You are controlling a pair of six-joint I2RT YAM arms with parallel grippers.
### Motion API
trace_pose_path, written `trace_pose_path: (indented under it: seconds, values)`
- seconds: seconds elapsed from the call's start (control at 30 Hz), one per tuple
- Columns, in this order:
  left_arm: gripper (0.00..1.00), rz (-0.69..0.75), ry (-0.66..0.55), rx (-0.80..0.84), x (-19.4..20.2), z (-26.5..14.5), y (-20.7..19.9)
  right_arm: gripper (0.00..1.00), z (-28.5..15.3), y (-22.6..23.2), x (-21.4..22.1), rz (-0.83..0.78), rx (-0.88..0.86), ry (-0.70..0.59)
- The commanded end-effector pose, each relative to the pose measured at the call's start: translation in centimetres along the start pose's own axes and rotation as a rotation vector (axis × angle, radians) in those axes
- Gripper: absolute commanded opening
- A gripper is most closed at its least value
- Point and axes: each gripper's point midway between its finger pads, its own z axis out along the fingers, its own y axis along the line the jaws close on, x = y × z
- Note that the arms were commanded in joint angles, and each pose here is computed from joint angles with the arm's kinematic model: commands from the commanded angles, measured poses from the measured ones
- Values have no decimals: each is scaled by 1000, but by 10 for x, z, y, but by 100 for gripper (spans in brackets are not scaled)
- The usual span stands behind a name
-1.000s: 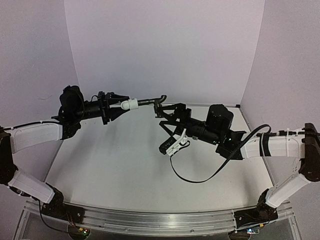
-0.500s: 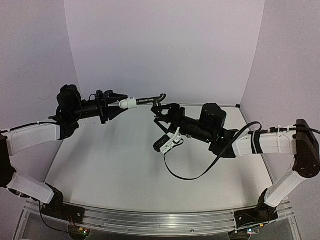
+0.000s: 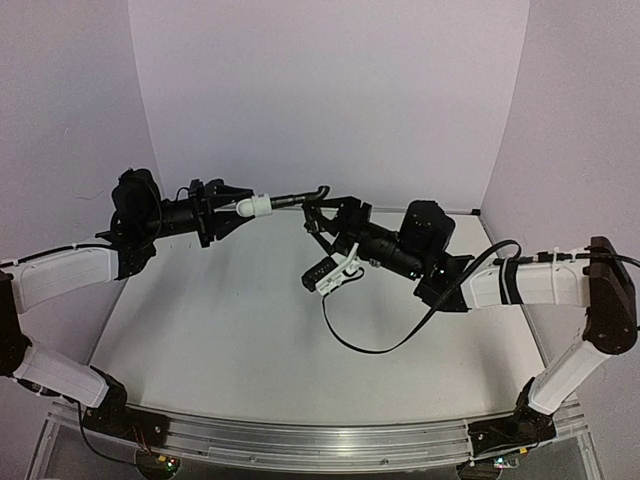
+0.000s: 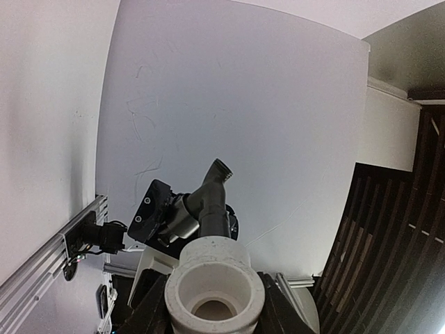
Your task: Install the water faucets
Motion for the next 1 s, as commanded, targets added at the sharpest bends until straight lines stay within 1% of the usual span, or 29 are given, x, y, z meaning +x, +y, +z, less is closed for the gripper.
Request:
trace_pose_path:
  seconds: [0.0,0.23,0.4,0.5,0.53,0.63,0.77,0.87,0.97]
  values:
    - [0,100,40,56,17,-4,-28,51,5,-22,7,24,77,13]
    - [0,117,43,56,15,-2,-26,22,4,-24,4,71,89,1]
    - [0,167,28,7,11,-1,-17,14,2,-24,2,139,74,-14]
    - [0,208,6,-21,6,-1,-11,5,1,-20,1,219,32,-24]
    - [0,217,0,-35,4,0,-8,1,0,-21,0,256,19,-27]
    - [0,277,-5,-64,0,1,-4,0,0,-12,-2,363,-69,-20]
    - [0,361,-18,-124,-6,1,4,0,1,-7,-3,531,-169,30]
    - [0,389,-12,-135,-9,3,9,0,4,-11,-8,690,-208,48]
    - [0,410,7,-126,-10,5,14,0,3,-18,-18,844,-235,29]
